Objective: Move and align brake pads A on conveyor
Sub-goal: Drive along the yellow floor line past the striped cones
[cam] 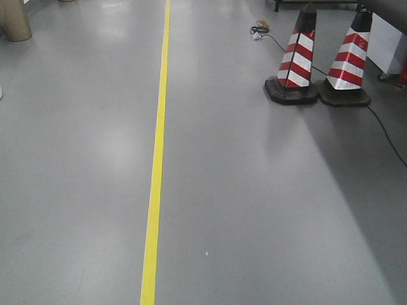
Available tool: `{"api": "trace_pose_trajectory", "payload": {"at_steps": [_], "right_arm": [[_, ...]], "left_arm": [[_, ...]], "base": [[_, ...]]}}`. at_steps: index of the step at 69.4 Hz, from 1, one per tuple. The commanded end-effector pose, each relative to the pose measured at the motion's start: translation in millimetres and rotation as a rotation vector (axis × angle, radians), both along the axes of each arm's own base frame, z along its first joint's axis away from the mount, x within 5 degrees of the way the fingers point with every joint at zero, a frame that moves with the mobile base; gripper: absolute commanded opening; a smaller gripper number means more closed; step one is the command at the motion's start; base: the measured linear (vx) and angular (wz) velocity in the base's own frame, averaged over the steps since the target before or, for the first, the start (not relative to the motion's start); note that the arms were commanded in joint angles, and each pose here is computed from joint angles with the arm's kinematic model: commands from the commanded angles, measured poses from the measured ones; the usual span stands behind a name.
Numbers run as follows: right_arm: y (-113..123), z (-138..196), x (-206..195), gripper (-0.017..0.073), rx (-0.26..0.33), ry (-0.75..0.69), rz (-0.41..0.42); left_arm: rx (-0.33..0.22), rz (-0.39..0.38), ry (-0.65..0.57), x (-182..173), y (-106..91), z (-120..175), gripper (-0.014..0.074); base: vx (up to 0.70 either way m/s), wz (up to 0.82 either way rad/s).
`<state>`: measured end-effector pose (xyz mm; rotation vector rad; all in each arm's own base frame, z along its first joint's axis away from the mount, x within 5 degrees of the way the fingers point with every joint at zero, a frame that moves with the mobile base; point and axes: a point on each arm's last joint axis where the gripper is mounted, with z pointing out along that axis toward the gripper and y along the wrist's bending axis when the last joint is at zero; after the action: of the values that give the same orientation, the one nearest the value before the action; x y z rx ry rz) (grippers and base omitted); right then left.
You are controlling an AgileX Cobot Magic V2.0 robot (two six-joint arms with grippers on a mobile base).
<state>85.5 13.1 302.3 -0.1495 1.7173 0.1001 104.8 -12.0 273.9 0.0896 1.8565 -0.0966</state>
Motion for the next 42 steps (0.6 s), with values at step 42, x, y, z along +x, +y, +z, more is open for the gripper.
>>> {"api": "trace_pose_trajectory", "payload": {"at_steps": [42], "right_arm": [[1.2, 18.9, -0.1, -0.0004, 0.007, -0.123, 0.015]], "left_arm": [[-0.026, 0.006, -0.12, 2.8, -0.1, 18.2, -0.0006]], "base": [[0.7, 0.02]]}}
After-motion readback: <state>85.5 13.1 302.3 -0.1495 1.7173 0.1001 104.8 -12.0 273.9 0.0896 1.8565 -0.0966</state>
